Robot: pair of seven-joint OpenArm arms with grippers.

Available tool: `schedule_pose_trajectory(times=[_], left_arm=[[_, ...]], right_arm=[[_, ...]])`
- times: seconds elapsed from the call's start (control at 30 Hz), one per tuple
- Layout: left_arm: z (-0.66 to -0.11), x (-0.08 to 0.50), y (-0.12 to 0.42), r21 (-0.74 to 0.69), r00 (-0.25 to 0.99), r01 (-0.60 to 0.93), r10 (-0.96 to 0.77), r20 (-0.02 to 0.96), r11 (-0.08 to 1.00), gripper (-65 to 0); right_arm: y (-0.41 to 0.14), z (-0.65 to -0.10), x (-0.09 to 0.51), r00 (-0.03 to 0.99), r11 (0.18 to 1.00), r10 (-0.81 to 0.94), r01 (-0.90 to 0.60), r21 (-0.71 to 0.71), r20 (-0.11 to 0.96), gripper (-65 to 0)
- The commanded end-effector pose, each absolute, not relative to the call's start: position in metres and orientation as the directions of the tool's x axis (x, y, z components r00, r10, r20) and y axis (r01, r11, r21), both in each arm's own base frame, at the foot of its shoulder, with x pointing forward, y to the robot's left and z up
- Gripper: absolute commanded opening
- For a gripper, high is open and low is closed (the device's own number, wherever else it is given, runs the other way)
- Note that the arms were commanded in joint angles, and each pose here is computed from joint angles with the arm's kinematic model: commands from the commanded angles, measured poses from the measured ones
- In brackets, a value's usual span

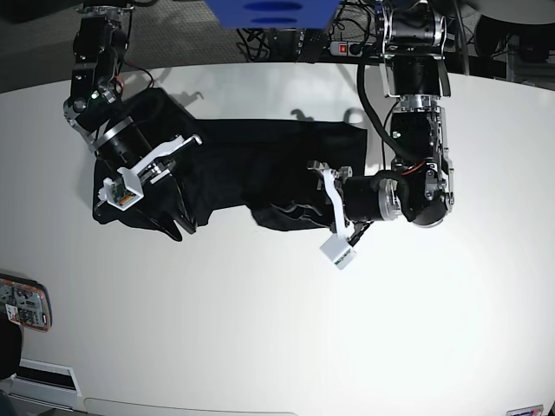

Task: Fold the T-shirt properly
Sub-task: 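Lay the folded end on the strip, open the left gripper and withdraw, then pull the bundle's end with the right gripper to straighten it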

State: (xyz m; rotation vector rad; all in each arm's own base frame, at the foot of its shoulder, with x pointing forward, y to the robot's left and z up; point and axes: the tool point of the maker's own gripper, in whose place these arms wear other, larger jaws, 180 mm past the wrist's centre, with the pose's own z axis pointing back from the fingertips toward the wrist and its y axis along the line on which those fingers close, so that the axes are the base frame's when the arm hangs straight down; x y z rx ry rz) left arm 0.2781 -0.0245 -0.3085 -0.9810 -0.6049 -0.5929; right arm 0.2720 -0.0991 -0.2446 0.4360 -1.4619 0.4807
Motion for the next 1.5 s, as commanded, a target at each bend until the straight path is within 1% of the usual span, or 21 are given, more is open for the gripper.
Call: schedule_pose_trajectory(times=[0.0, 0.13, 0.2, 0.27, 0.4, 0.47, 0.53, 0.6, 0.67, 0.73, 0.83, 0.9, 0.93, 1.0, 1.1, 1.17, 1.3, 1.37, 1.47], left_arm=[[-0.288, 0.286, -0.034, -0.545, 0.64, 0.743, -0.175, 0.748, 0.389, -48.3], [-0.284, 0.283, -0.045, -0.515, 0.605, 0.782, -0.234, 0.761, 0.351, -48.3], [-0.281, 0.283, -0.047, -0.51, 0.599, 0.788, -0.233, 0.766, 0.346, -48.3], [-0.269, 0.283, -0.047, -0.471, 0.559, 0.812, -0.231, 0.796, 0.344, -48.3], [-0.23, 0.276, -0.045, -0.328, 0.418, 0.88, -0.233, 0.878, 0.344, -48.3], [-0.217, 0.271, -0.039, -0.257, 0.356, 0.899, -0.249, 0.901, 0.355, -48.3], [-0.208, 0.268, -0.033, -0.199, 0.306, 0.911, -0.271, 0.913, 0.36, -48.3], [-0.209, 0.272, -0.023, -0.187, 0.307, 0.903, -0.277, 0.911, 0.386, -48.3], [-0.212, 0.276, -0.009, -0.197, 0.331, 0.881, -0.263, 0.906, 0.43, -48.3], [-0.214, 0.283, 0.011, -0.203, 0.355, 0.847, -0.24, 0.903, 0.491, -48.3], [-0.211, 0.293, 0.038, -0.195, 0.369, 0.798, -0.205, 0.907, 0.57, -48.3], [-0.209, 0.295, 0.055, -0.169, 0.362, 0.775, -0.208, 0.909, 0.609, -48.3], [-0.208, 0.294, 0.061, -0.157, 0.36, 0.768, -0.215, 0.908, 0.621, -48.3], [-0.206, 0.294, 0.074, -0.127, 0.352, 0.752, -0.232, 0.907, 0.647, -48.3], [-0.204, 0.297, 0.095, -0.094, 0.352, 0.722, -0.248, 0.903, 0.685, -48.3], [-0.203, 0.299, 0.109, -0.08, 0.356, 0.698, -0.249, 0.901, 0.711, -48.3], [-0.2, 0.296, 0.129, -0.088, 0.363, 0.66, -0.213, 0.907, 0.746, -48.3], [-0.198, 0.294, 0.134, -0.104, 0.365, 0.648, -0.188, 0.912, 0.755, -48.3], [-0.197, 0.291, 0.137, -0.114, 0.365, 0.648, -0.175, 0.915, 0.753, -48.3]], right_arm=[[-0.099, -0.229, 0.273, -0.003, 0.826, 0.016, -0.563, -0.015, 1.0, -51.4], [-0.1, -0.232, 0.273, 0.011, 0.829, 0.027, -0.56, -0.016, 1.0, -51.4], [-0.103, -0.244, 0.275, 0.065, 0.832, 0.074, -0.554, -0.025, 0.995, -51.4], [-0.12, -0.255, 0.279, 0.125, 0.853, 0.136, -0.52, -0.052, 0.983, -51.4], [-0.175, -0.255, 0.293, 0.168, 0.902, 0.265, -0.39, -0.183, 0.95, -50.9], [-0.196, -0.256, 0.295, 0.188, 0.908, 0.322, -0.34, -0.246, 0.928, -50.8], [-0.206, -0.26, 0.296, 0.213, 0.896, 0.383, -0.323, -0.305, 0.899, -50.7], [-0.211, -0.271, 0.294, 0.264, 0.862, 0.459, -0.363, -0.353, 0.848, -50.2], [-0.211, -0.28, 0.289, 0.295, 0.832, 0.506, -0.414, -0.368, 0.811, -47.7], [-0.212, -0.28, 0.288, 0.298, 0.83, 0.51, -0.416, -0.371, 0.807, -42.8], [-0.219, -0.28, 0.287, 0.307, 0.816, 0.539, -0.423, -0.394, 0.784, -33.0], [-0.227, -0.285, 0.285, 0.344, 0.808, 0.56, -0.427, -0.405, 0.754, -28.1], [-0.229, -0.287, 0.284, 0.362, 0.808, 0.564, -0.426, -0.407, 0.742, -26.6], [-0.238, -0.297, 0.28, 0.421, 0.809, 0.573, -0.424, -0.406, 0.703, -25.1], [-0.246, -0.297, 0.285, 0.461, 0.81, 0.581, -0.411, -0.42, 0.67, -25.3], [-0.256, -0.299, 0.286, 0.514, 0.81, 0.586, -0.397, -0.432, 0.626, -25.3], [-0.274, -0.3, 0.286, 0.602, 0.811, 0.581, -0.371, -0.453, 0.547, -25.3], [-0.278, -0.293, 0.294, 0.61, 0.811, 0.578, -0.352, -0.467, 0.542, -25.3], [-0.278, -0.282, 0.304, 0.592, 0.81, 0.578, -0.335, -0.481, 0.562, -25.3]])
